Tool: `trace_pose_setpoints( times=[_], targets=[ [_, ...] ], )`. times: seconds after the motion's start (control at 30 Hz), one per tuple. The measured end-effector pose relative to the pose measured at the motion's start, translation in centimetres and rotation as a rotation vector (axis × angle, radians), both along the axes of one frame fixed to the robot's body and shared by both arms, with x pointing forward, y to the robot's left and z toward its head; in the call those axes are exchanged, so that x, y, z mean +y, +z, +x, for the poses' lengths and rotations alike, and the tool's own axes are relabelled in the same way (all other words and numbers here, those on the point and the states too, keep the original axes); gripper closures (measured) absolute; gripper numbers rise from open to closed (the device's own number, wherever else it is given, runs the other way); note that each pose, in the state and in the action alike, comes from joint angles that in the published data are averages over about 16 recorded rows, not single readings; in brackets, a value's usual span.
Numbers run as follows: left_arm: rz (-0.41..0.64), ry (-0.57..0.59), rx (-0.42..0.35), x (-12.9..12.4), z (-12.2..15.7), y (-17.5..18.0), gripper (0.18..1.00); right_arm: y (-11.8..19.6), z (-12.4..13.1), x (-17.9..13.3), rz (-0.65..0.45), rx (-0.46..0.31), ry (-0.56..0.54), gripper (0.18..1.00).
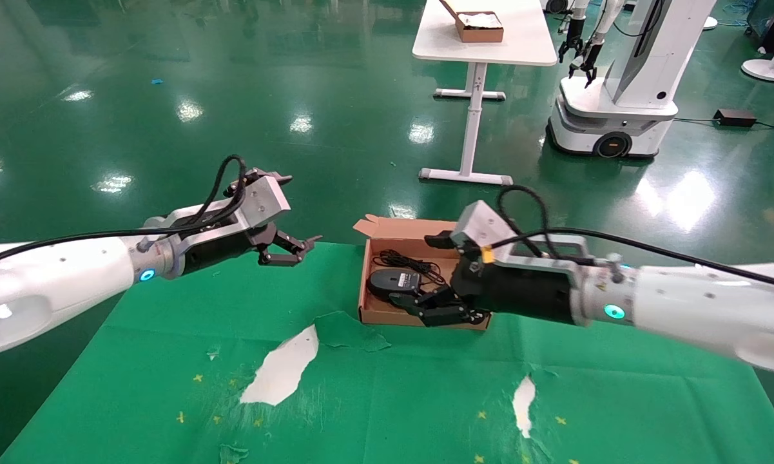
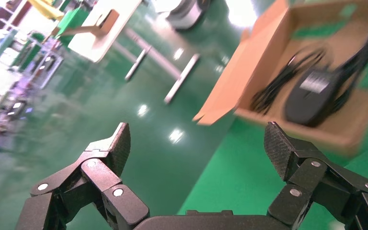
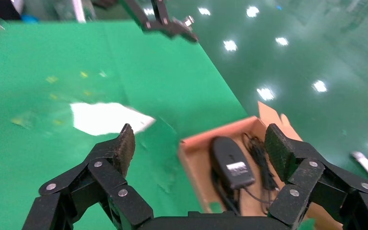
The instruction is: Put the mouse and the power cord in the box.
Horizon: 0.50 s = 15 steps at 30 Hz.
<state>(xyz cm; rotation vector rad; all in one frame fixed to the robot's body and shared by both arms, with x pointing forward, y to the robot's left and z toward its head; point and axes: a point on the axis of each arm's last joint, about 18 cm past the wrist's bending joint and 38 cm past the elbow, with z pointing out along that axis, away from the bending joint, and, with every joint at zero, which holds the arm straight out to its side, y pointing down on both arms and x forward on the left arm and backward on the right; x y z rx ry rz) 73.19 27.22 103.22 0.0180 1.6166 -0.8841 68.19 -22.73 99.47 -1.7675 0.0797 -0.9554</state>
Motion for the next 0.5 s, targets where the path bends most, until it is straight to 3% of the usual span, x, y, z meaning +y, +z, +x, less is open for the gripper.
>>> trace_pose_setpoints(
  times=[0.5],
  targets=[
    [-0.225, -0.274, 0.142, 0.2, -6.3, -1.9, 0.184, -0.4, -7.8, -3.9, 0.13, 0.036, 0.194, 0.18]
  ],
)
